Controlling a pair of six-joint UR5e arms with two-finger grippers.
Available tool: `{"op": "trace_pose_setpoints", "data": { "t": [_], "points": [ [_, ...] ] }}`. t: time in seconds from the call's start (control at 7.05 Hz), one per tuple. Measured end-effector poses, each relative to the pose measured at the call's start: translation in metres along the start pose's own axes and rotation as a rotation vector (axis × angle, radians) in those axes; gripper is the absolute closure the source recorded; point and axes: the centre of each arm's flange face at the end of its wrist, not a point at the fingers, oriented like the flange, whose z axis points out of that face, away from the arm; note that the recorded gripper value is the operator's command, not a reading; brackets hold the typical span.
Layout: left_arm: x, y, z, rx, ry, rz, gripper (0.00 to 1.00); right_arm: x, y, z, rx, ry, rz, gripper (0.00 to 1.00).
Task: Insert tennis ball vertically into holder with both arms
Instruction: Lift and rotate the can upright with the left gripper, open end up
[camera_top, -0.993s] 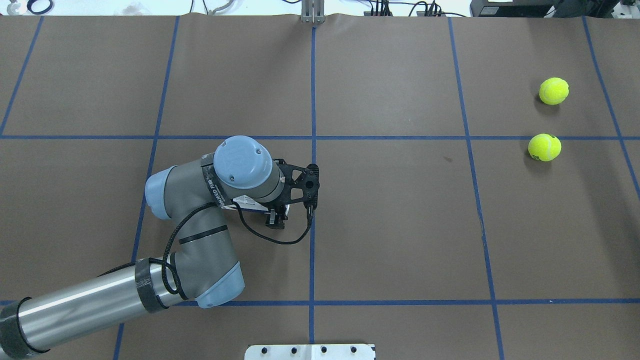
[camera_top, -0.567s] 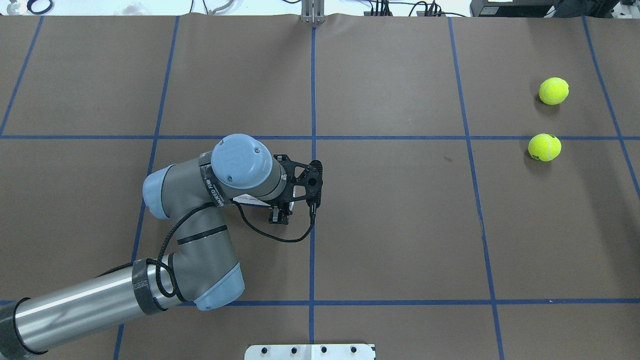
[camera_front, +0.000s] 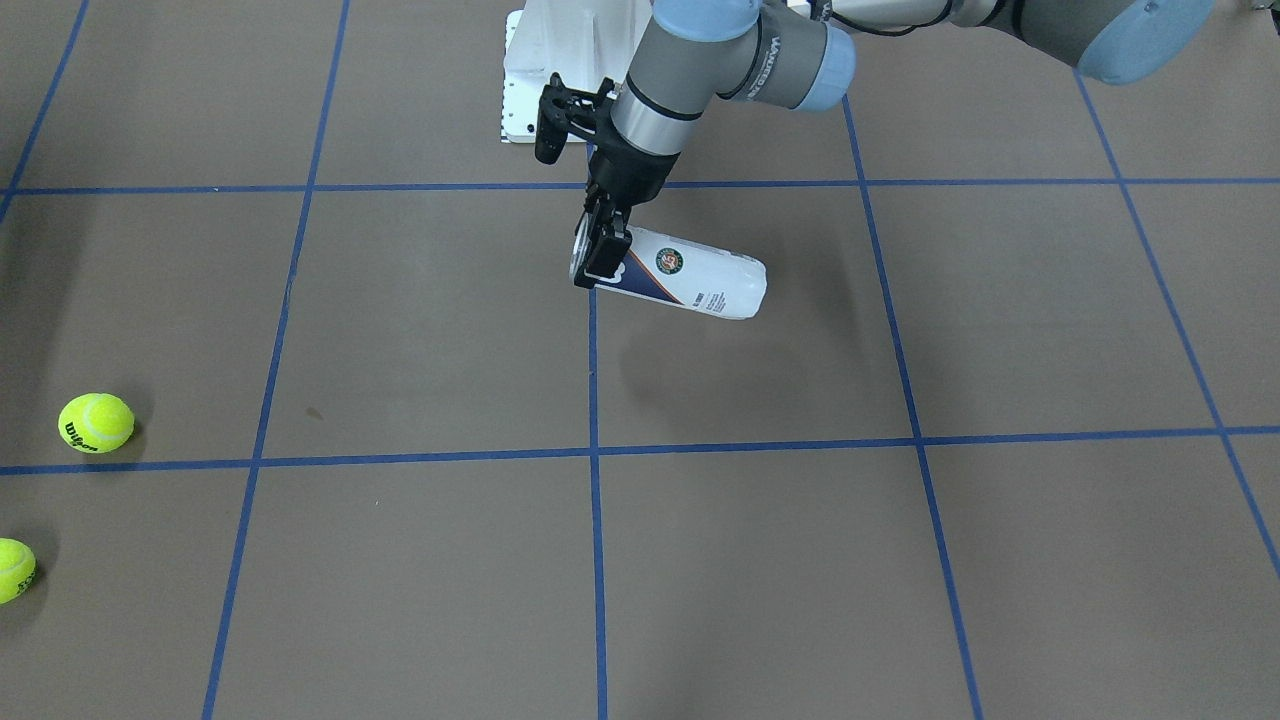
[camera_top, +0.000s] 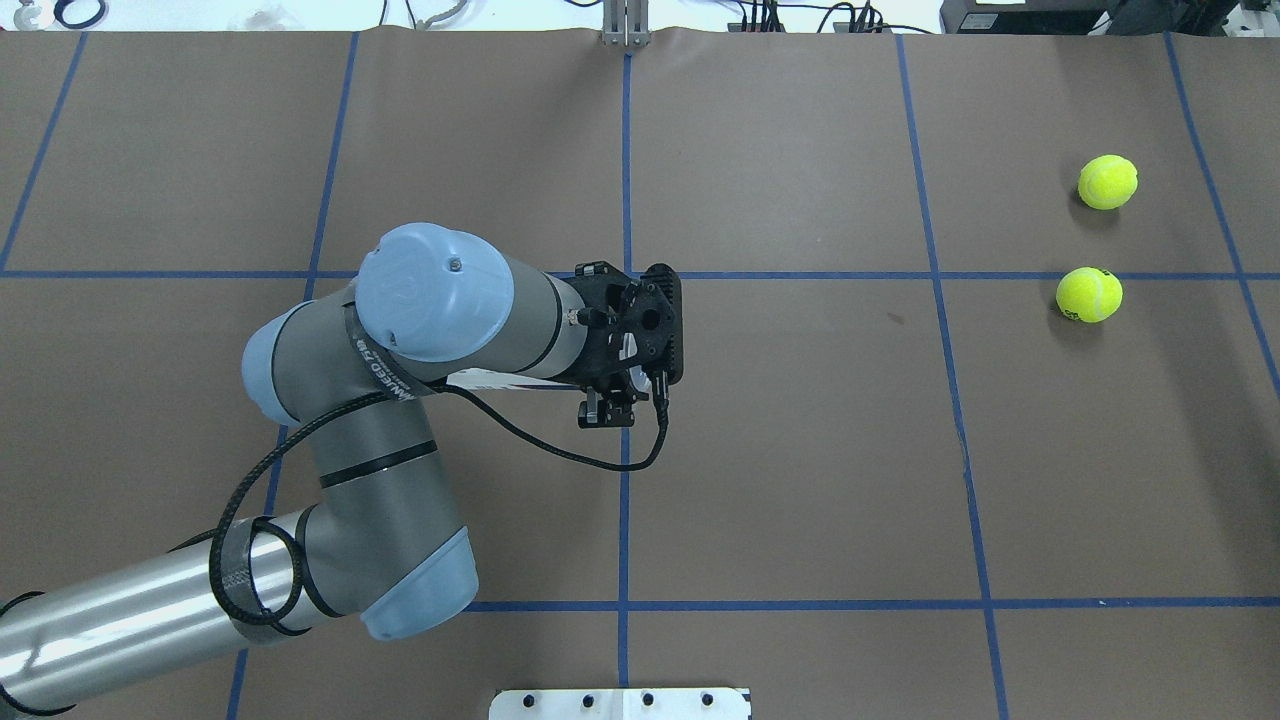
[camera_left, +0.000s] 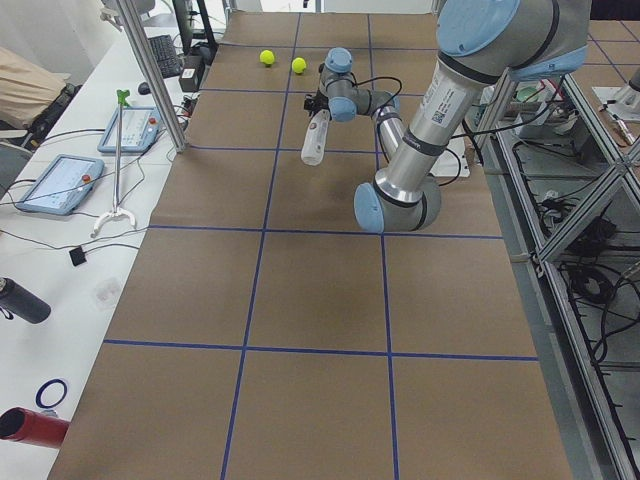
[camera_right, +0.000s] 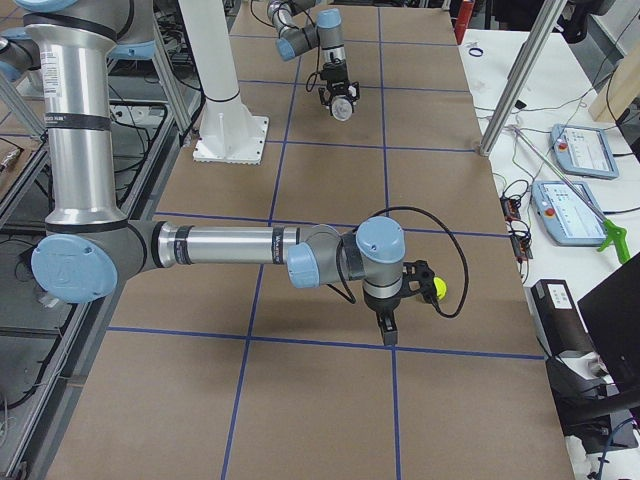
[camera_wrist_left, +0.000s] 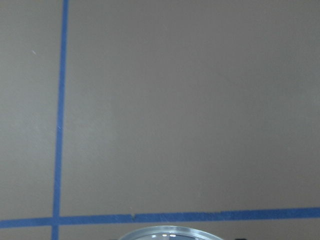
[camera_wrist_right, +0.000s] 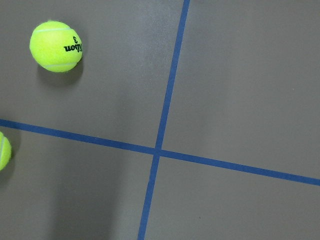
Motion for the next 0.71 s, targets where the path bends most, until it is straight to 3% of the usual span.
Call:
{"op": "trace_pose_setpoints", "data": {
  "t": [0.43, 0.71],
  "points": [
    [0.002, -0.03, -0.044, 0.381, -0.018, -0.238, 0.35, -0.001, -0.001, -0.001, 0.003, 0.0, -0.002, 0.0],
    [-0.003, -0.025, -0.049, 0.646, -0.055, -0.334, 0.37, -0.002, -0.002, -0.003, 0.006, 0.0, -0.005, 0.0]
  ]
}}
